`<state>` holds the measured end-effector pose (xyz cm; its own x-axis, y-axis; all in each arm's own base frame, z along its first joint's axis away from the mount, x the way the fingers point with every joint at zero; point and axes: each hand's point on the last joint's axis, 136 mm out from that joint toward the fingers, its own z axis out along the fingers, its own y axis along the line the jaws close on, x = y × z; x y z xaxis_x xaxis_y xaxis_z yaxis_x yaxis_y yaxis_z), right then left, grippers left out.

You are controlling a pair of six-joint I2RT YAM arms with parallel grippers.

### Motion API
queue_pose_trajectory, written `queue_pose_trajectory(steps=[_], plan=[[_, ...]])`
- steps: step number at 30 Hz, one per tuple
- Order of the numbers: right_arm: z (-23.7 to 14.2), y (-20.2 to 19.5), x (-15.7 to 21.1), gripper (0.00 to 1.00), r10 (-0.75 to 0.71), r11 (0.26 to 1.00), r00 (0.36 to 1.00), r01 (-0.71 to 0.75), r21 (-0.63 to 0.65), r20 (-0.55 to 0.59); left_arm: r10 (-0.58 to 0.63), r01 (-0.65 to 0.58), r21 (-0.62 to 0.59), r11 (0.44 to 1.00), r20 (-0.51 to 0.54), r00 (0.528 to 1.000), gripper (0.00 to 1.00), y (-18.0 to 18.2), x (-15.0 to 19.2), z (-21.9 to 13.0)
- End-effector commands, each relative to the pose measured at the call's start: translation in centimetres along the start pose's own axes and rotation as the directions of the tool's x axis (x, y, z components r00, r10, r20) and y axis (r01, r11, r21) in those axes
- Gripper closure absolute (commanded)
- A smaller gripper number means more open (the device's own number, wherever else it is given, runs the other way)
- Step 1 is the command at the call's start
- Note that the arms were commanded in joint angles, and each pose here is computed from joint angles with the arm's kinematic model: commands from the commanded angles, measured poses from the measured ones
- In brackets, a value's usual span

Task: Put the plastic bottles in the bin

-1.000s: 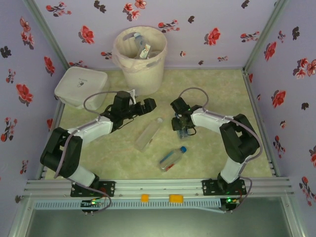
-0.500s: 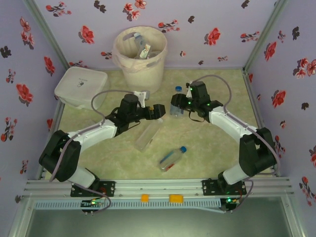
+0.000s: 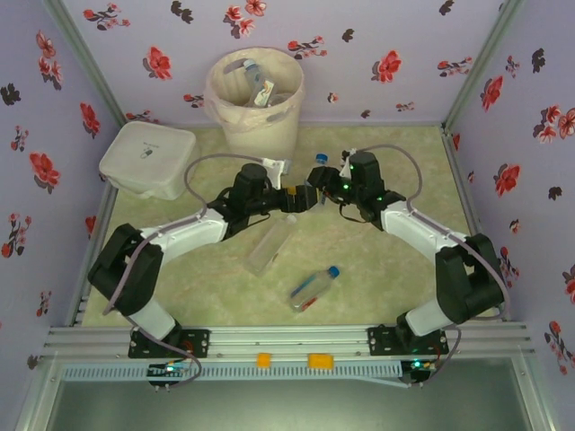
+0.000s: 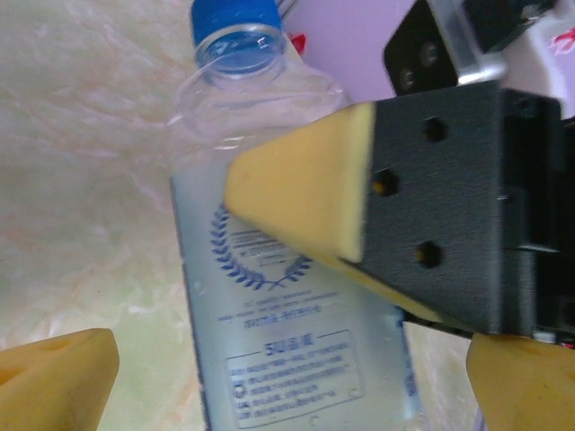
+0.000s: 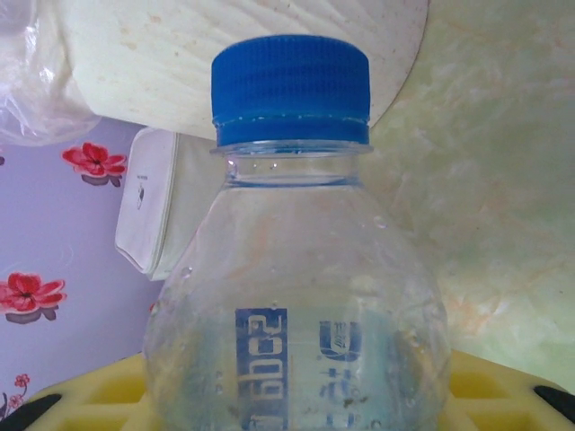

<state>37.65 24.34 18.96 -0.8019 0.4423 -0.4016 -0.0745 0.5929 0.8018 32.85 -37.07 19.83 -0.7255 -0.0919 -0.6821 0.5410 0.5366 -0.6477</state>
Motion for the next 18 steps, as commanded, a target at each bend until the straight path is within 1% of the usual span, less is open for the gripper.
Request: queue_pose_trajectory(steps=[1,5,8,12,16,18], plan=[[-1.6,2.3,-1.1,0.53,0.001,0.998,0.998,0.003,-0.069,0.061,-0.012,0.012,0.046,0.999,0.005,1.000,0.02,-0.9,-0.7,1.3],[-2.0,2.6,-1.2,0.53,-0.004,0.997,0.998,0.009,-0.077,0.068,-0.034,0.034,0.047,0.998,-0.011,0.999,0.05,-0.7,-0.3,1.8],[-1.9,2.0,-1.3,0.52,-0.006,0.998,0.996,0.011,-0.057,0.085,-0.036,0.037,0.052,0.998,-0.020,0.999,0.06,-0.5,0.1,2.0],[-1.5,2.2,-1.4,0.53,0.014,0.997,0.996,-0.008,-0.077,0.086,-0.050,0.053,0.067,0.996,-0.038,0.998,0.11,-0.7,0.5,2.3],[-1.2,2.5,-1.7,0.53,0.013,0.997,0.996,-0.006,-0.078,0.083,-0.071,0.075,0.082,0.994,-0.042,0.997,0.11,-0.7,0.7,2.5],[-1.0,2.4,-1.8,0.52,0.011,0.997,0.996,-0.005,-0.072,0.085,-0.070,0.073,0.092,0.993,-0.044,0.997,0.08,-1.0,0.8,2.5]])
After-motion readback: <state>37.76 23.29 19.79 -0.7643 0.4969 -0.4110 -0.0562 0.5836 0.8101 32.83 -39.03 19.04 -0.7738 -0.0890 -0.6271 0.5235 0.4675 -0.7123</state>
